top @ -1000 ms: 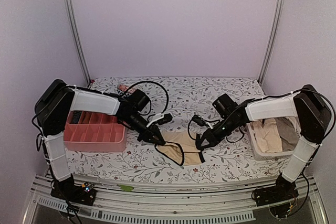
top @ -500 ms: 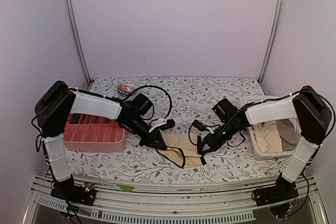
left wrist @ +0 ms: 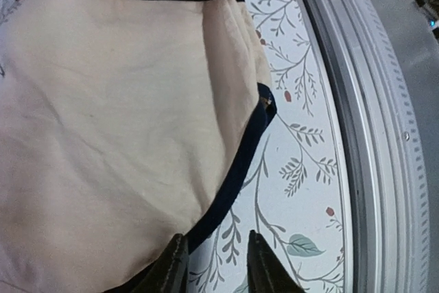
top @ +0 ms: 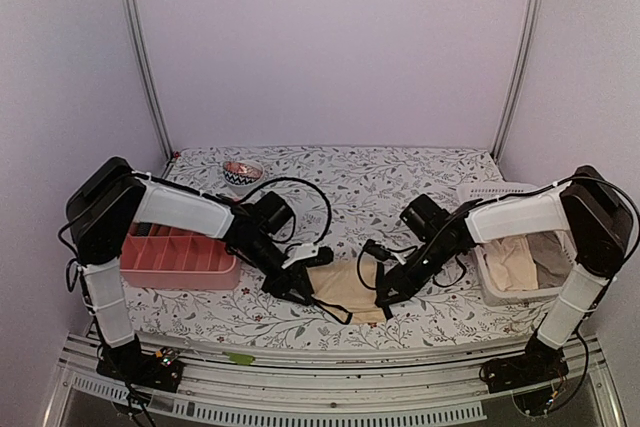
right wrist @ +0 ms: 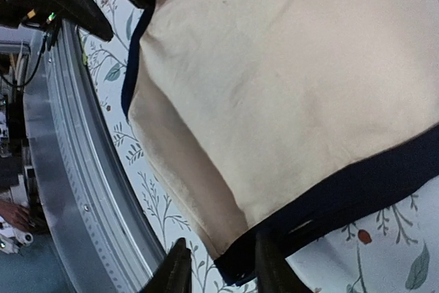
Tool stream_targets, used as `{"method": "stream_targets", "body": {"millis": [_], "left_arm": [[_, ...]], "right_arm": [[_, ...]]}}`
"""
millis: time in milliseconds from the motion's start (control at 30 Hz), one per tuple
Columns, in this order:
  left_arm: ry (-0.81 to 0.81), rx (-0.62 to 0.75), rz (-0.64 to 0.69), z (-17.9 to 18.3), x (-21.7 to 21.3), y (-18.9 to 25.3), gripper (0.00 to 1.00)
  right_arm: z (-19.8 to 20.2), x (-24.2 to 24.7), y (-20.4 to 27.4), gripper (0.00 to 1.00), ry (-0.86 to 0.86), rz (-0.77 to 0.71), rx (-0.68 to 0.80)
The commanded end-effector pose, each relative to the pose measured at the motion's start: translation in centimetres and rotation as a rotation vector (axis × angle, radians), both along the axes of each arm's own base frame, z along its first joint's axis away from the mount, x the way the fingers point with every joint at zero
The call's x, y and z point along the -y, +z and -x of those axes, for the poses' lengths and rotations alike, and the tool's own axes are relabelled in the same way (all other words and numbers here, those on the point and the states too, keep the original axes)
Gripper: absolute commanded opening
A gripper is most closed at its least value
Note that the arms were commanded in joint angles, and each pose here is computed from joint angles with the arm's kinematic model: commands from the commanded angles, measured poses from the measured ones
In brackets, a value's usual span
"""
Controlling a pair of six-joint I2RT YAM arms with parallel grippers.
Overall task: Roll the underwear
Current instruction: Fold the underwear at the center of the board, then smooth out the underwear at the center of the board.
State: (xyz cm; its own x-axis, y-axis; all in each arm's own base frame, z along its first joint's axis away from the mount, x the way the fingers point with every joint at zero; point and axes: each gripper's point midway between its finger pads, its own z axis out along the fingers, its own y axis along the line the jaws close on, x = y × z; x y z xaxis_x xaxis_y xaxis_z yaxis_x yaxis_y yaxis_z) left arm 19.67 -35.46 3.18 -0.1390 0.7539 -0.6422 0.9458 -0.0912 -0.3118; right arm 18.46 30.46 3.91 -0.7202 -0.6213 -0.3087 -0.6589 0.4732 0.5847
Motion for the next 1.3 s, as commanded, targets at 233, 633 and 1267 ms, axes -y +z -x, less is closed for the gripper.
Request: {"method": "stream_targets", "body": {"millis": [233, 633, 1267], "left_arm": [[-0.008, 0.107, 0.084, 0.5, -0.3, 5.3, 0.44], [-0.005, 0.295, 0.201, 0.8, 4.9, 6.6, 0.42], [-0.160, 0.335, 0.117, 7.6, 9.3, -0.3, 0.14]], "right_arm": [[-0.1, -0.2, 4.4, 0.37, -0.078, -0.044, 0.014], [0.6, 1.6, 2.2, 0.33, -0.303, 0.038, -0.198], [3.0, 3.5, -0.7, 0.15, -0.480, -0.025, -0.525]]}}
